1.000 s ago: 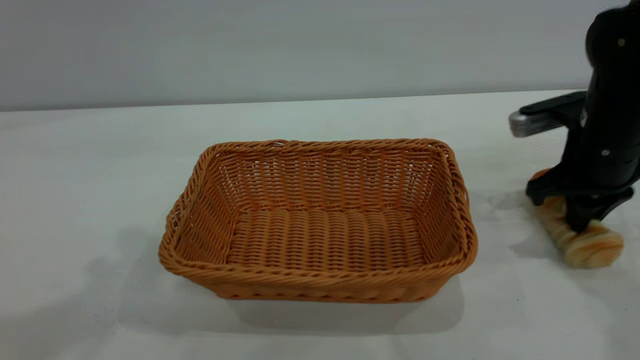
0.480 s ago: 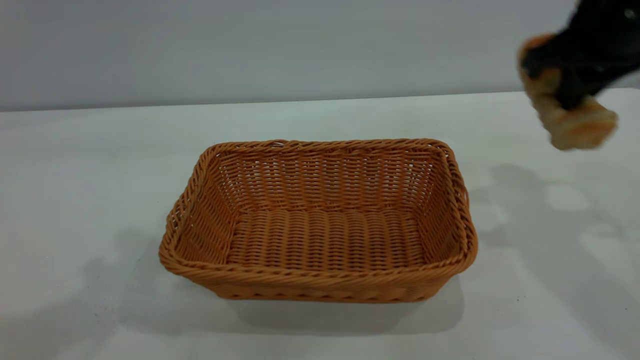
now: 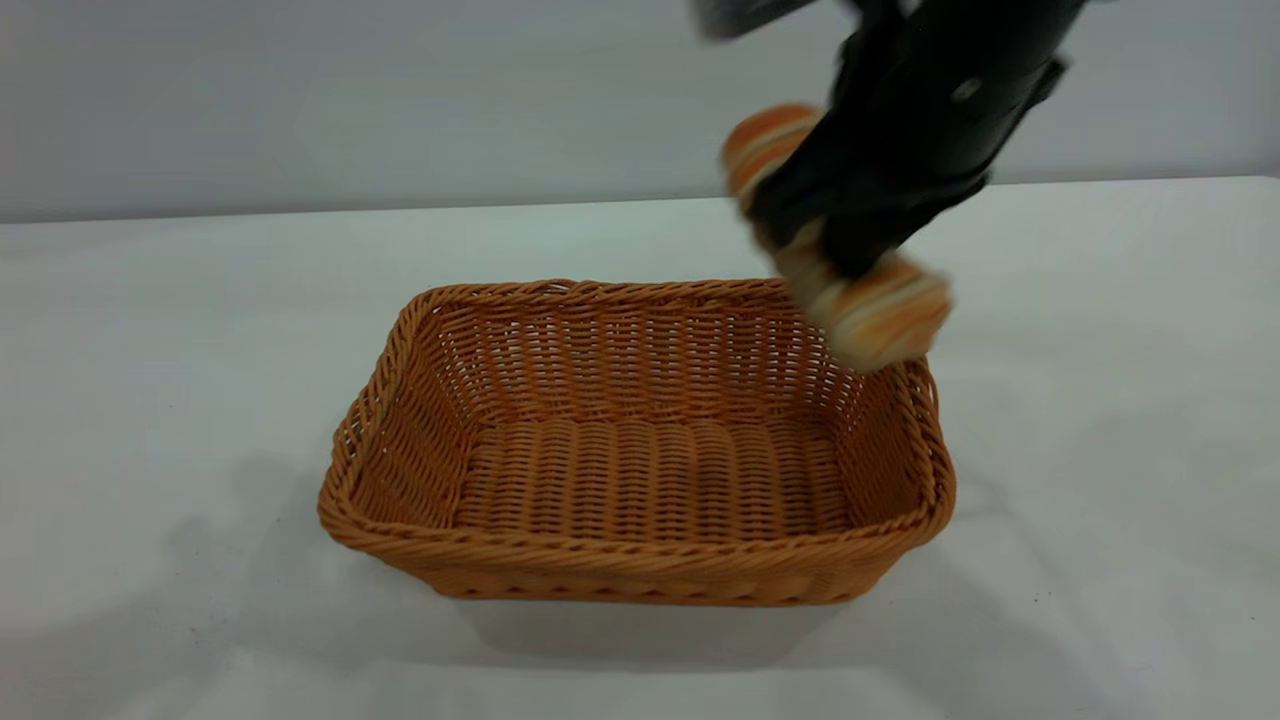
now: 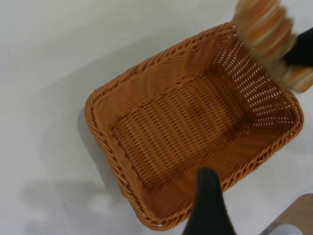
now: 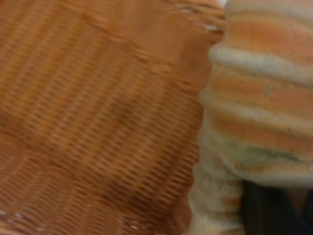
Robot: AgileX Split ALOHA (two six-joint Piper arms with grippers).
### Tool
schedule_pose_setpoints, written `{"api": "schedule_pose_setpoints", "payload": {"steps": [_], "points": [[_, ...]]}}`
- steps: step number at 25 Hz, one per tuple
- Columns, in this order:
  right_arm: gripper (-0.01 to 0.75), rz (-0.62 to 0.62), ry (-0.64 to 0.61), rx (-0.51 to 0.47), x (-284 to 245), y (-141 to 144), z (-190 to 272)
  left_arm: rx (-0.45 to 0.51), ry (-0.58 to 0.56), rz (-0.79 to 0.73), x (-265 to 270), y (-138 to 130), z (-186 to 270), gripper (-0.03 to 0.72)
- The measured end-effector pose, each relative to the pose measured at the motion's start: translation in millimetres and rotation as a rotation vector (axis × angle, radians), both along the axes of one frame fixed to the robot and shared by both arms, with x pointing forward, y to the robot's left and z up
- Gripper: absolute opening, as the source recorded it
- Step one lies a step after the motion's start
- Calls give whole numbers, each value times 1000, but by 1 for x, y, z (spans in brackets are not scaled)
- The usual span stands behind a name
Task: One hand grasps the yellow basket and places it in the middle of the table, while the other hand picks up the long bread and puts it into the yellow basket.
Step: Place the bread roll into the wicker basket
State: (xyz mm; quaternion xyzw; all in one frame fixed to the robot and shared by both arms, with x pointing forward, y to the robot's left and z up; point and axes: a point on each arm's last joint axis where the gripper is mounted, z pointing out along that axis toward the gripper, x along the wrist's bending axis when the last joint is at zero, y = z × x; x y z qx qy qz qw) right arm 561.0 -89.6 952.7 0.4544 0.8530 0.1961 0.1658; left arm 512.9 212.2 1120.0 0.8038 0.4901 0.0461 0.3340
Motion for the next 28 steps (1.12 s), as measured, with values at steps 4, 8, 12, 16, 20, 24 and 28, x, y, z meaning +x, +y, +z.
{"api": "schedule_pose_setpoints", "payload": {"steps": [4,8,12,16,20,24,28], "points": [[57,39,37,-22,-2,13,-29,0,5,-1,0,0,0,586],[148,87,48,-49,1,16,-49,-2,-3,-2,-3,0,3,586],[349,112,24,-42,2,18,-50,2,-51,-3,-15,3,16,586],[480,113,19,-38,3,18,-49,-1,-99,-6,-33,7,32,586],[495,117,20,-41,3,18,-49,17,-124,8,-54,13,35,586],[483,117,13,-41,2,18,-45,45,-135,54,-82,23,32,586],[454,127,-35,-35,1,15,-21,69,-168,104,-119,34,26,586]]}}
